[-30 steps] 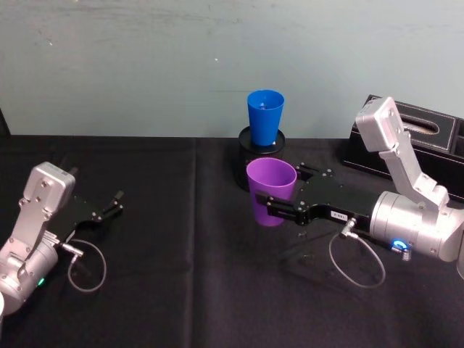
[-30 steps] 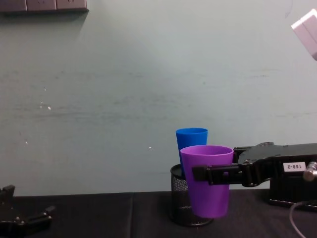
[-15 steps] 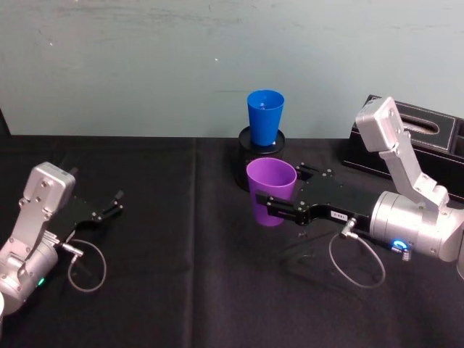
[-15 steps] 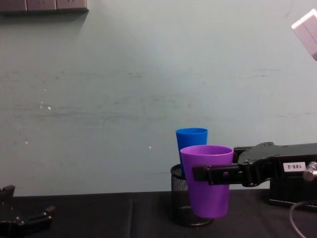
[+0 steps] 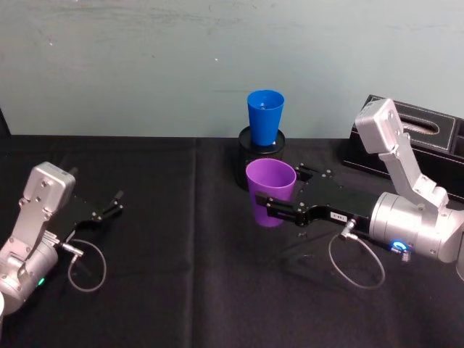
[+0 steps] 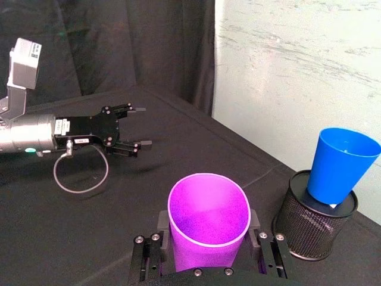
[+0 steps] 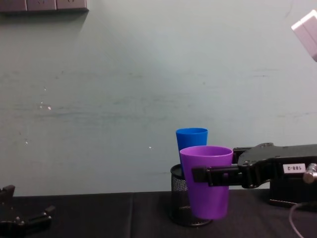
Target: Pick up one cup with a gripper and tap it against the other cup.
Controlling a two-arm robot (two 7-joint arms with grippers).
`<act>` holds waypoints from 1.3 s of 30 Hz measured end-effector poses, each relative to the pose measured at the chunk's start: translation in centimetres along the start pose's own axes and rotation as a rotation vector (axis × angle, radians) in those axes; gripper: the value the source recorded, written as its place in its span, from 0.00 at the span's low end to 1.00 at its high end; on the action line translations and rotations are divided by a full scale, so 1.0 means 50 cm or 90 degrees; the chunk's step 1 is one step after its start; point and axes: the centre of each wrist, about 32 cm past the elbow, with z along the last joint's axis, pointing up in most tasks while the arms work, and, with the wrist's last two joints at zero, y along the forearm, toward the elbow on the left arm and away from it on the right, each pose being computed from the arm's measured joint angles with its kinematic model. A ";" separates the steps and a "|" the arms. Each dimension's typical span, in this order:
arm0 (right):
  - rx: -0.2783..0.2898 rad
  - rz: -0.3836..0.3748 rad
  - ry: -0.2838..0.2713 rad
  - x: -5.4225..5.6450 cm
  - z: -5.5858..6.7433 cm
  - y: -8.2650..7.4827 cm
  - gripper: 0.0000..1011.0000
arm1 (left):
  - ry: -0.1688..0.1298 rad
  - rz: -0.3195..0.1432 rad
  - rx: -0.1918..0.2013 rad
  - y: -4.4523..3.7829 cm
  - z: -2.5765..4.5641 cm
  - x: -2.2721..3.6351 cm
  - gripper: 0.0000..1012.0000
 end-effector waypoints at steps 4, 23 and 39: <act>0.002 0.004 -0.005 0.000 -0.008 0.001 0.73 | 0.000 0.000 0.000 0.000 0.000 0.000 1.00; 0.023 0.000 -0.035 -0.008 -0.093 0.017 0.73 | 0.000 0.000 0.000 0.000 0.000 0.000 1.00; 0.011 -0.011 -0.014 -0.012 -0.155 0.036 0.73 | 0.000 0.000 0.000 0.000 0.000 0.000 1.00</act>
